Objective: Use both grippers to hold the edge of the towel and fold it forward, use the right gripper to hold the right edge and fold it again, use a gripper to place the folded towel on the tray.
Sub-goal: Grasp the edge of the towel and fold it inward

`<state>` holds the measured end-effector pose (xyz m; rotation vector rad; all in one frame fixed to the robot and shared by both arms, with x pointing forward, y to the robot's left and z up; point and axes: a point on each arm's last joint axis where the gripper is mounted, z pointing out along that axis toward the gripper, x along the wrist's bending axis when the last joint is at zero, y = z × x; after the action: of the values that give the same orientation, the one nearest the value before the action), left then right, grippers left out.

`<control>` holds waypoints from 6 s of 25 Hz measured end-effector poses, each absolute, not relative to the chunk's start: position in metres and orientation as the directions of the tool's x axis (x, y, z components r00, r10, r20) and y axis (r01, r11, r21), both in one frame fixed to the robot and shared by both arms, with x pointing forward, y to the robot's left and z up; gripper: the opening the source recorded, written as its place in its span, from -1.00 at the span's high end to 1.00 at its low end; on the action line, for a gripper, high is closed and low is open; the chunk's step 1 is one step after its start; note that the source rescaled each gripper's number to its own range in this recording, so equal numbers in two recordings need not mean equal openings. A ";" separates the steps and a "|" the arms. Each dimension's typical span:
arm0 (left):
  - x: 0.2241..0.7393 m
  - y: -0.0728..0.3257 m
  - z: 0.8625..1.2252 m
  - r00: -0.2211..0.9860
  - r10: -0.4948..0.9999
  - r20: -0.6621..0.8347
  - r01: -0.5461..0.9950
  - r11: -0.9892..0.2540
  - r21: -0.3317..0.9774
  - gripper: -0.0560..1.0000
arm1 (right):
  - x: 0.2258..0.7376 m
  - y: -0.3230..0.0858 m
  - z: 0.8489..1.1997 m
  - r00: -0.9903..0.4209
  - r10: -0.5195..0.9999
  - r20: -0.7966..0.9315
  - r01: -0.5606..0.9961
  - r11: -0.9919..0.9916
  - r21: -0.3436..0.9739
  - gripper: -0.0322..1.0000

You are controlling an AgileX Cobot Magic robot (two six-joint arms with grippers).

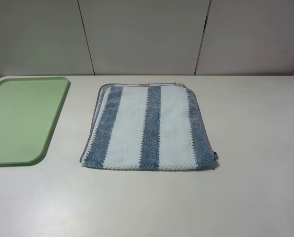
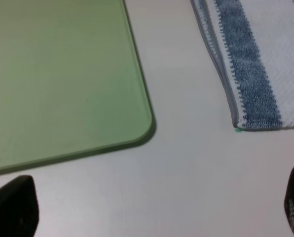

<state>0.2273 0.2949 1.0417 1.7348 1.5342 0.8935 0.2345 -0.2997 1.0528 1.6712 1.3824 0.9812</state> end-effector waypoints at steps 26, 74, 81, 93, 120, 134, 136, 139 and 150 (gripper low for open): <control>0.313 0.301 1.102 0.135 0.977 0.163 0.606 -0.212 0.767 -0.90 | 0.304 -0.307 1.110 0.138 0.990 0.035 0.519 -0.103 0.849 -1.00; 0.422 0.194 1.024 0.857 0.418 0.300 0.309 -0.884 0.351 -0.84 | 0.457 -0.125 0.977 -0.916 0.317 -0.244 0.276 0.942 0.190 -1.00; 0.428 0.185 1.006 0.896 0.384 0.224 0.305 -0.898 0.318 -0.82 | 0.456 -0.118 0.970 -0.928 0.285 -0.241 0.246 0.953 0.180 -1.00; 0.449 0.168 0.970 0.921 0.346 0.177 0.284 -0.910 0.303 -0.80 | 0.459 -0.114 0.970 -0.947 0.134 -0.293 0.083 0.980 0.178 -1.00; 0.461 0.163 0.930 0.979 -0.030 0.200 -0.061 -0.987 0.151 -0.79 | 0.475 -0.108 0.904 -0.959 -0.158 -0.237 -0.156 0.987 -0.026 -1.00; 0.461 0.162 0.930 0.979 -0.034 0.201 -0.066 -0.986 0.151 -0.79 | 0.486 -0.120 0.903 -0.963 -0.130 -0.237 -0.136 0.991 0.008 -1.00; 0.461 0.162 0.930 0.979 -0.034 0.201 -0.066 -0.986 0.151 -0.79 | 0.487 -0.120 0.902 -0.964 -0.128 -0.232 -0.134 0.991 0.007 -1.00; 0.461 0.162 0.930 0.979 -0.034 0.201 -0.066 -0.986 0.151 -0.78 | 0.487 -0.121 0.891 -0.973 -0.126 -0.194 -0.126 0.992 -0.012 -1.00; 0.462 0.162 0.930 0.978 -0.035 0.205 -0.067 -0.986 0.152 -0.77 | 0.486 -0.122 0.867 -0.985 -0.116 -0.126 -0.112 0.993 -0.037 -1.00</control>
<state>0.4617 0.1623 0.9300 2.9659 -0.0765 0.3032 0.4858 -0.1216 0.8669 -0.1733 3.0081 -0.0450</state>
